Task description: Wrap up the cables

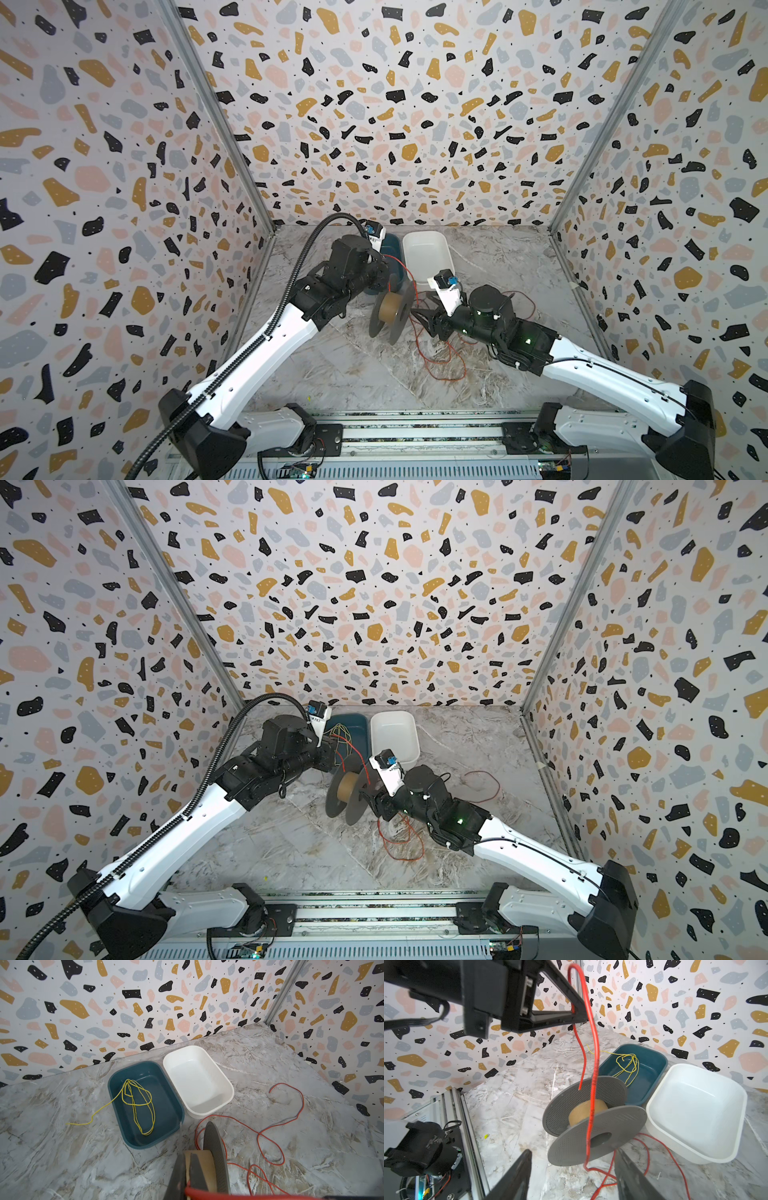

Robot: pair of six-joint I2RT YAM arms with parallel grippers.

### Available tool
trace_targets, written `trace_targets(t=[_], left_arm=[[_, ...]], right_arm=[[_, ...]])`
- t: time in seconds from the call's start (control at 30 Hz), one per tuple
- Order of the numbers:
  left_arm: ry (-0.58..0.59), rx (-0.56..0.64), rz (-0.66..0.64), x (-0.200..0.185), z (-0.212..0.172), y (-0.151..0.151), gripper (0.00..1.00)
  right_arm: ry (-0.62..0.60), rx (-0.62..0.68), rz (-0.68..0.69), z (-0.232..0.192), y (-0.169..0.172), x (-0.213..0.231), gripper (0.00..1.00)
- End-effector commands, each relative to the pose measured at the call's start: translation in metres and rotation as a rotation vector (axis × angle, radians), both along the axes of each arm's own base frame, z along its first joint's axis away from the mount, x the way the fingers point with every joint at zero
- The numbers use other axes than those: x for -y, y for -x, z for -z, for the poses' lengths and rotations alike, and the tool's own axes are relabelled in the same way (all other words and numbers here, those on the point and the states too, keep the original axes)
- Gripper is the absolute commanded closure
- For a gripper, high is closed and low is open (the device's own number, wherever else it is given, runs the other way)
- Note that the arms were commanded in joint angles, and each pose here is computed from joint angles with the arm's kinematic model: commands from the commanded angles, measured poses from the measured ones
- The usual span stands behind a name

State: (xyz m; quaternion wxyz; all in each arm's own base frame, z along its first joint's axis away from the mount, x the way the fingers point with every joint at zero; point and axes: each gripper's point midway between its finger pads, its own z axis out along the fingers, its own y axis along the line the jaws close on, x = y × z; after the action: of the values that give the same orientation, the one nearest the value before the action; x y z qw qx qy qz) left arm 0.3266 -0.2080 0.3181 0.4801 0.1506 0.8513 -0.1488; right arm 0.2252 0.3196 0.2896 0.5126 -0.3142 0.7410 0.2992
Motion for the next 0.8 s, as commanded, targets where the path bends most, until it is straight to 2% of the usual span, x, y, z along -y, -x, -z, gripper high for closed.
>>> trace_targets(t=[0.0,0.2,0.37,0.53,0.6,0.77], left_arm=[[0.055,0.008,-0.041,-0.002,-0.016,0.001,1.00],[0.079,-0.014,-0.047,-0.001,-0.015,0.004,1.00],[0.076,-0.034,-0.049,-0.001,-0.015,0.005,1.00],[0.047,-0.053,-0.058,-0.006,-0.009,0.009,1.00],[0.045,-0.065,-0.054,-0.007,-0.006,0.012,1.00],[0.039,-0.087,-0.034,-0.008,0.008,0.020,1.00]], right_arm=[[-0.084,0.063,0.129,-0.025,-0.020,0.007,0.41],[-0.089,0.064,0.153,-0.024,-0.033,-0.006,0.49],[-0.080,0.073,0.181,-0.023,-0.043,-0.011,0.62],[-0.061,0.098,0.198,-0.025,-0.048,-0.012,0.84],[-0.042,0.117,0.206,-0.027,-0.050,-0.010,0.98],[0.007,0.157,0.179,-0.029,-0.055,-0.007,1.00]])
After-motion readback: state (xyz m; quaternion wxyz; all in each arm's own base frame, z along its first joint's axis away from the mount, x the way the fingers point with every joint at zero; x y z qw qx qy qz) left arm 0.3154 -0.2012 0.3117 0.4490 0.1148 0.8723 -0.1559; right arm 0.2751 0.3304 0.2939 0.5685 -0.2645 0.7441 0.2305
